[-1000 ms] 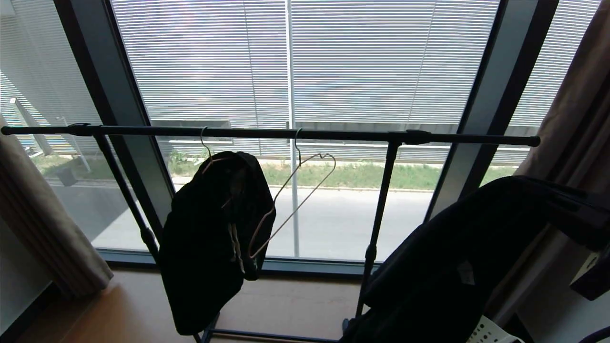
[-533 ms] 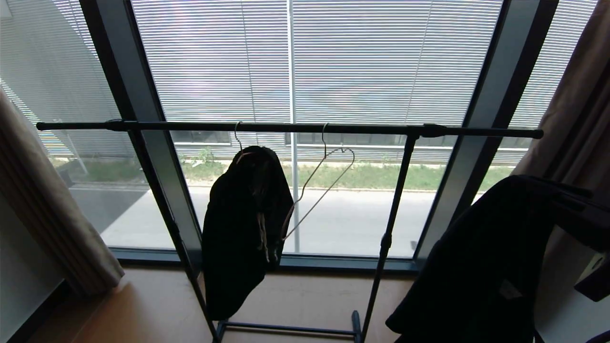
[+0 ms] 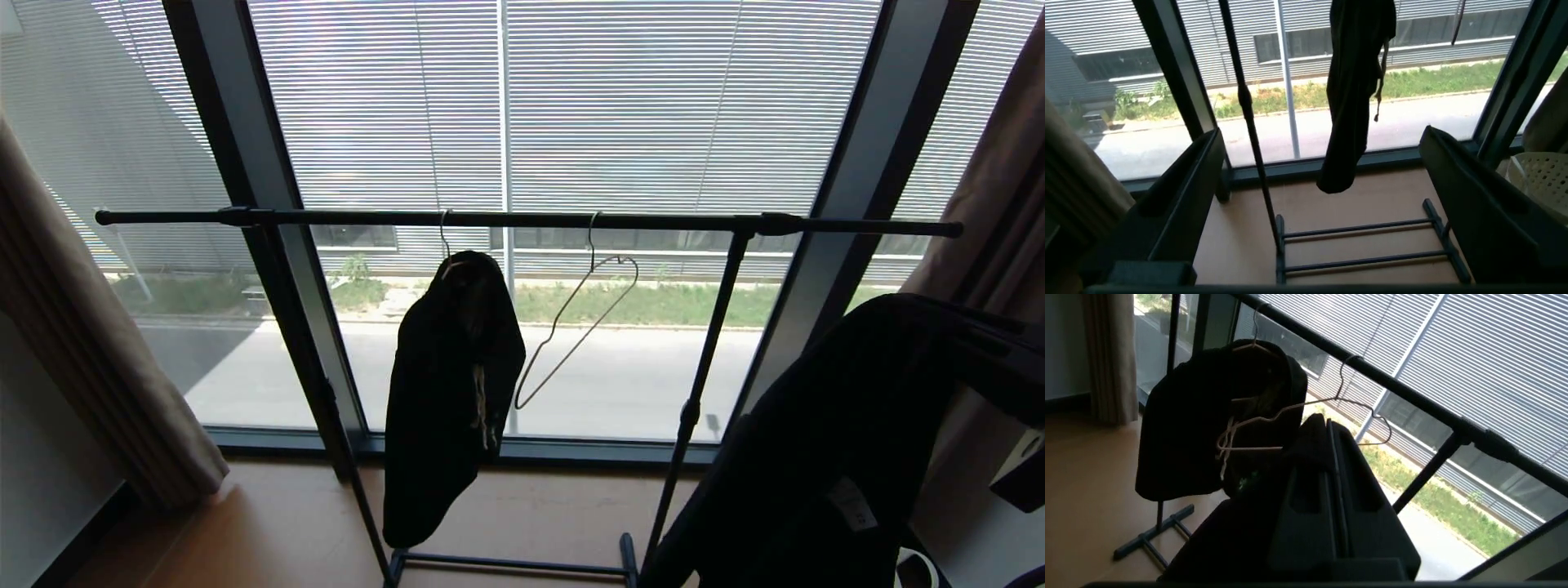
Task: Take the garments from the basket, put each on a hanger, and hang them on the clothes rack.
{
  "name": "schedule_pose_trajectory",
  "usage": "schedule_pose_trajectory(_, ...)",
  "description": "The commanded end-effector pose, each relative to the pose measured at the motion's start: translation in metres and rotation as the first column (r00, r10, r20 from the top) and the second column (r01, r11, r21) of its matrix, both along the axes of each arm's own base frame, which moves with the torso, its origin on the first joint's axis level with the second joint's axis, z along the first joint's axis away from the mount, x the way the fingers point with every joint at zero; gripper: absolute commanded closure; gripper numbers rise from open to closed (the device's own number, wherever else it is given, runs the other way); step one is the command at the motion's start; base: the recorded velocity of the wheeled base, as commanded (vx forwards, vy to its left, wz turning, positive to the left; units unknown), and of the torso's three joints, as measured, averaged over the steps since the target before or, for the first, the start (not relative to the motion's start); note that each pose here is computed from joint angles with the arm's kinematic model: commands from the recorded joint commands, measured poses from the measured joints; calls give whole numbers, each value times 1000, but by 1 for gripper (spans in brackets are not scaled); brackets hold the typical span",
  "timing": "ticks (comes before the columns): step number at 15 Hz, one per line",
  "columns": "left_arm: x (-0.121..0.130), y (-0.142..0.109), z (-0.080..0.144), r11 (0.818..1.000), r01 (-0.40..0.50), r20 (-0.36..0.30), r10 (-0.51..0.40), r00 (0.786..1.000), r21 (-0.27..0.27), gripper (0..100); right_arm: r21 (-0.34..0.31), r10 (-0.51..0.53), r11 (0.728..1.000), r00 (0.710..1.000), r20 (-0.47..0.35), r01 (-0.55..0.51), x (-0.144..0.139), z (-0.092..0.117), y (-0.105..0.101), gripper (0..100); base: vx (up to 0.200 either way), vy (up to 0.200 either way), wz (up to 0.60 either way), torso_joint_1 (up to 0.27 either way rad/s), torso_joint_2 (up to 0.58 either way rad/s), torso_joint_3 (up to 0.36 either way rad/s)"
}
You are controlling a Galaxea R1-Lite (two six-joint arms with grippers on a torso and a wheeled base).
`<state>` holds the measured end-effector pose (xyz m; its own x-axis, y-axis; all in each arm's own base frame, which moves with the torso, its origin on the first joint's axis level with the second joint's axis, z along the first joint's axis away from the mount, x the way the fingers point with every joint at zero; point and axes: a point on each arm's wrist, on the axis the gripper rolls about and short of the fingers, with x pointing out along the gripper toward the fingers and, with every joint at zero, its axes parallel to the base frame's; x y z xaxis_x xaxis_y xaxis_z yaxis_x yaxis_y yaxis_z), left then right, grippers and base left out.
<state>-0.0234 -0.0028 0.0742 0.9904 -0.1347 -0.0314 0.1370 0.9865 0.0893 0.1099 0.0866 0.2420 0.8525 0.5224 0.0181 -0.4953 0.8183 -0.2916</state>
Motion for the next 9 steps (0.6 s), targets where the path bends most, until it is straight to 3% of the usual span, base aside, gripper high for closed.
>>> schedule_pose_trajectory(1, 0, 0, 0, 1000, 0, -1, 0, 1000, 0, 0, -5, 1, 1000, 1000, -6, -1, 3, 0, 2, 100, 0, 0, -600, -2, 2, 2)
schedule_pose_trajectory(4, 0, 0, 0, 1000, 0, 1, 0, 1000, 0, 0, -8, -1, 1000, 1000, -6, 1, 2, -1, 2, 100, 0, 0, -600, 11, 2, 1)
schedule_pose_trajectory(9, 0, 0, 0, 1000, 1, 1, -1, 1000, 0, 0, -14, -1, 1000, 1000, -11, 1, 2, -3, 2, 100, 0, 0, 0, 0, 0, 0)
